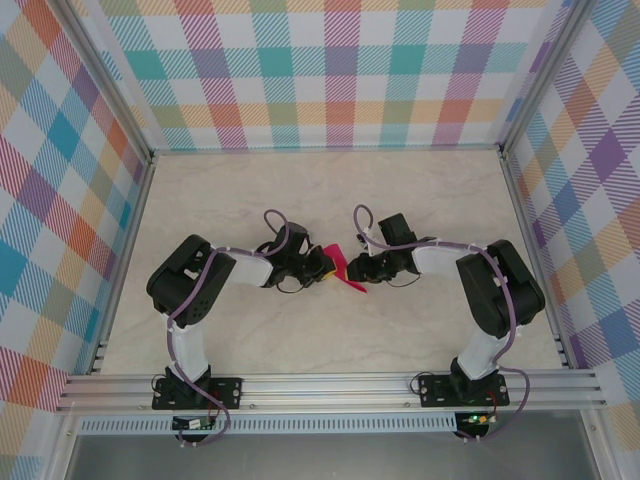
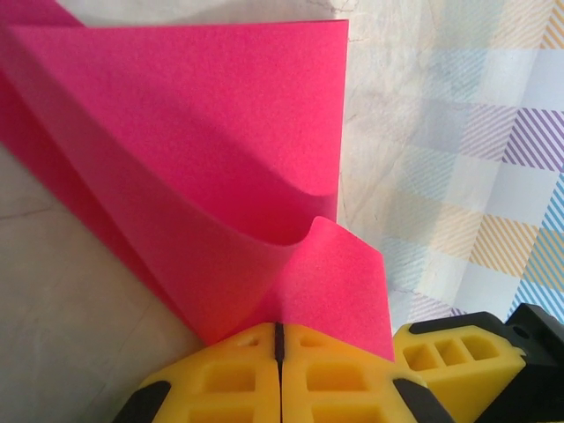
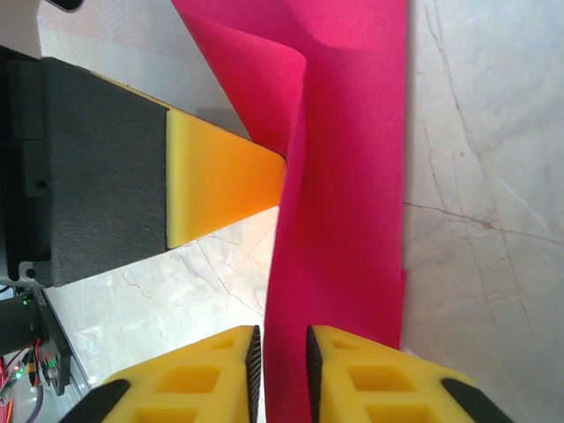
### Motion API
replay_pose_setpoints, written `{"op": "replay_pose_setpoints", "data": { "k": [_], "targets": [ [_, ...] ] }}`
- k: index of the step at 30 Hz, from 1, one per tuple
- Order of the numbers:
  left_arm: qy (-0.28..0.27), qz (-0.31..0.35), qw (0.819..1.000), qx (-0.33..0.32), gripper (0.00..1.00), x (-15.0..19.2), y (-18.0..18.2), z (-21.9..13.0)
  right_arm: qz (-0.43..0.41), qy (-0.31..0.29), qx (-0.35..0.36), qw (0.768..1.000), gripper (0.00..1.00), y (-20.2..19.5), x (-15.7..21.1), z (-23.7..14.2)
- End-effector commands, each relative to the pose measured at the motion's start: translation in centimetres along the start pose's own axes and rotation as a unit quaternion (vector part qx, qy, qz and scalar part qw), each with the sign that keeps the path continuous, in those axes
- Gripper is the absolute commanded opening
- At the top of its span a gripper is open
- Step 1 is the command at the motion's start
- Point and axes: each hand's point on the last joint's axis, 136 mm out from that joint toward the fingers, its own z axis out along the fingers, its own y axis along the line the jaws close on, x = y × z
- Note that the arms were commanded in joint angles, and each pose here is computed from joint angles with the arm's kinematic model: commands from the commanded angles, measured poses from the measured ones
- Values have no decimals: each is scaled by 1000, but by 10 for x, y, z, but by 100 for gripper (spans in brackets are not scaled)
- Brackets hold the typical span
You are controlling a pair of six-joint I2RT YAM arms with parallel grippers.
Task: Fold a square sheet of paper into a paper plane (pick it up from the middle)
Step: Fold the wing for the fifth time at the center of the table.
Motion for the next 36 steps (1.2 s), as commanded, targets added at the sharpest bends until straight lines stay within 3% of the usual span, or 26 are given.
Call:
{"op": "replay_pose_setpoints", "data": {
  "k": [1,20,36],
  "targets": [
    [2,10,1000,2,7,-1,-7,2,10,20,-5,1000,21,-4,7,4],
    [2,31,999,26,7,1,-26,-10,66,36,-6,997,14,-15,17,16],
    [13,43,998,44,7,15,-21,-6,129,28,-92,987,13,-5,4,10]
  ]
}}
